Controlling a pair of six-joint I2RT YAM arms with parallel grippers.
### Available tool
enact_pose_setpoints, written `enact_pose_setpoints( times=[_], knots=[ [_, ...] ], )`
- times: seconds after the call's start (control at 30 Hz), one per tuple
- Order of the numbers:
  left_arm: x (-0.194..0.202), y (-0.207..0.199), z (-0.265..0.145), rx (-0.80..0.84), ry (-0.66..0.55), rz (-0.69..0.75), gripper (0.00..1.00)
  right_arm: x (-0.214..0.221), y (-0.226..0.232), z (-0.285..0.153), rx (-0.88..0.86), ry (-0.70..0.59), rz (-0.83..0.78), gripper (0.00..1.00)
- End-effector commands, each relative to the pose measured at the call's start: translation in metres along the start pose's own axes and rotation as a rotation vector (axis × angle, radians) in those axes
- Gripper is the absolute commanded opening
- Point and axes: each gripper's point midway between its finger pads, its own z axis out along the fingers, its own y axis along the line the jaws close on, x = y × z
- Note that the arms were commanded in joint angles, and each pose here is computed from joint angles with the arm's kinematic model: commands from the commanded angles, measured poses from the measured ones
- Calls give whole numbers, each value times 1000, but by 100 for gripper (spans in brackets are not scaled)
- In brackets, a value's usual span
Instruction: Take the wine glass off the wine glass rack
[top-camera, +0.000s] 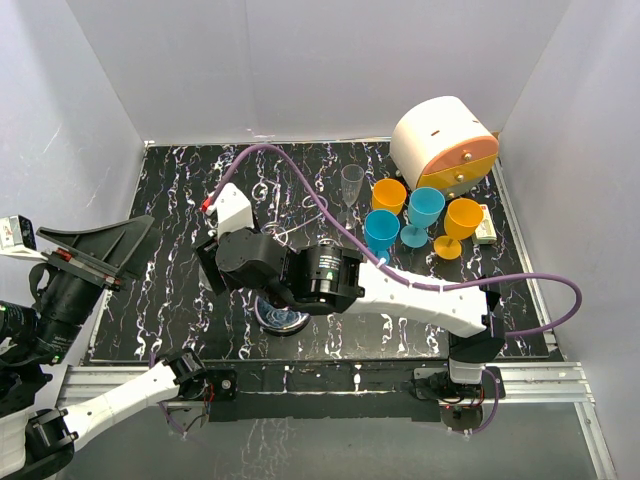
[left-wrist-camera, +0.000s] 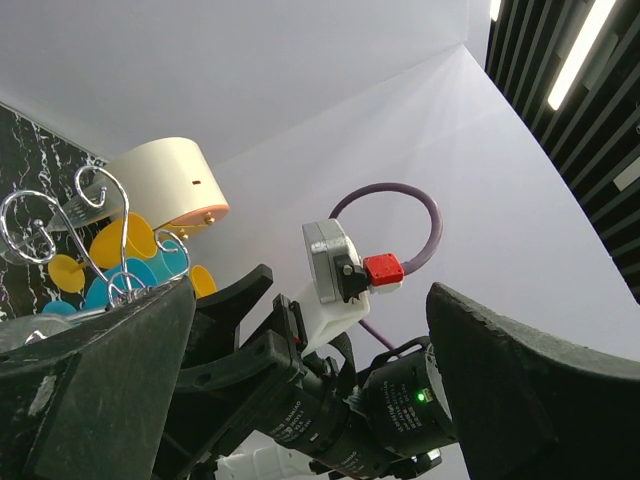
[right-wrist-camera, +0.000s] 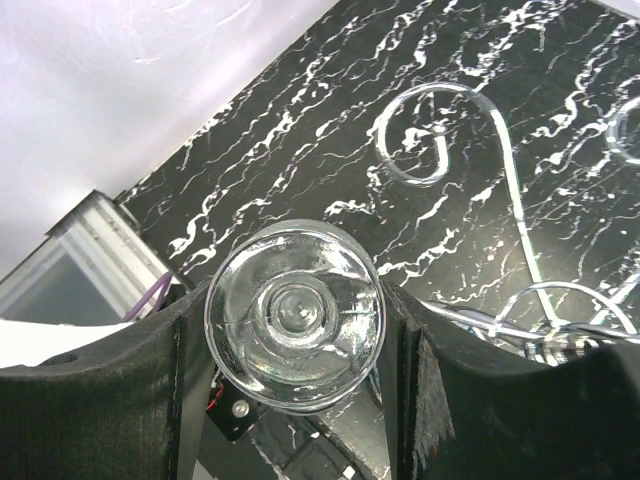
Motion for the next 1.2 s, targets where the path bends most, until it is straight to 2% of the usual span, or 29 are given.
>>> enact_pose_setpoints(
  times=[0.0,0.17,0.63,0.9,1.17],
  knots=[
    [-2,-4,0,20,-7,-10,99,-31,-19,-4,111,-99,70,18],
    [-1,-3,-1,18,-4,-14,99,-33,-30,-8,177,-102,91,15],
    [3,-2,2,17,4,-17,99,-21,-36,-29,141,-46,127,15],
    [5,-3,2,20,12,-26,99,-28,-25,-47,-3,-70,112,15],
    [8,-4,3,28,25,-37,99,-33,-18,-49,-85,-98,213,14]
  ],
)
